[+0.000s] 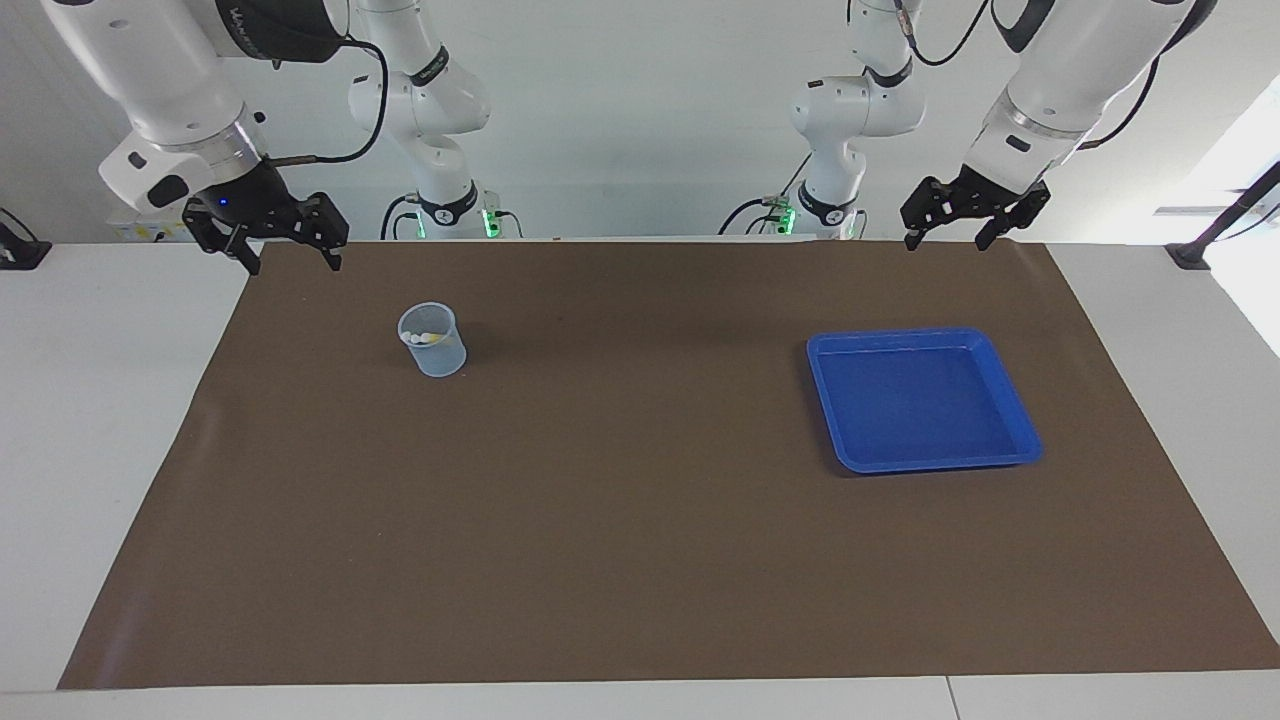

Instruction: Right arm passes pens to left for tray arrangement

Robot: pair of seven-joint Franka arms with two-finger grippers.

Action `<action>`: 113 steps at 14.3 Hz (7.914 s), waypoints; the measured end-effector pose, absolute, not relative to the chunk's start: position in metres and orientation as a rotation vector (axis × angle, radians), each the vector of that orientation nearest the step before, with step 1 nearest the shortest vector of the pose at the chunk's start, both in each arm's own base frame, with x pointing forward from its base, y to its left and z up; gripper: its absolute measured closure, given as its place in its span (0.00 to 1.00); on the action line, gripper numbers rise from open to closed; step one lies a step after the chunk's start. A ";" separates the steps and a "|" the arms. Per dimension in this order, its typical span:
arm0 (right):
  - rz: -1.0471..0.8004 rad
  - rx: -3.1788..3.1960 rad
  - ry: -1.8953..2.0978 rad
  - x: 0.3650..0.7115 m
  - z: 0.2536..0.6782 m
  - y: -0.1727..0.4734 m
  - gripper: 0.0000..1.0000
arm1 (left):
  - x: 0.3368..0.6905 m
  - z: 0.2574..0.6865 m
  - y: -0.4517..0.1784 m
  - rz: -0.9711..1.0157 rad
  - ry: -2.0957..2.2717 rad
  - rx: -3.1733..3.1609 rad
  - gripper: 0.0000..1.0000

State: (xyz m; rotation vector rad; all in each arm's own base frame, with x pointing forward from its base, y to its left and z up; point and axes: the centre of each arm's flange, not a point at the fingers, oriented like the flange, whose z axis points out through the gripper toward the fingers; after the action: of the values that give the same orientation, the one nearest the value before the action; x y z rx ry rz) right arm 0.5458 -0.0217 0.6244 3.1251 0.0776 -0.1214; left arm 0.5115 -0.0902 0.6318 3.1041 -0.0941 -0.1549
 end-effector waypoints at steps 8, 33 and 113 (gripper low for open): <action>-0.121 3.124 0.097 0.546 0.624 -0.015 0.00 | 0.512 0.632 -0.090 -0.155 -0.094 3.104 0.00; -0.049 2.404 2.318 0.515 0.436 0.062 0.18 | 0.512 0.632 -0.090 -0.155 -0.094 3.104 0.00; 0.056 3.749 -1.039 0.493 0.598 0.268 0.82 | 0.520 0.554 -0.317 -0.767 1.619 1.929 0.01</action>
State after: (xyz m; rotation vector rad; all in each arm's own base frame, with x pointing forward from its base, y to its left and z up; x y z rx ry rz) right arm 0.4931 0.2677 0.5984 3.7486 -1.0388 0.0565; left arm 0.5197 -0.3165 0.5540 1.9287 1.6193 -0.7674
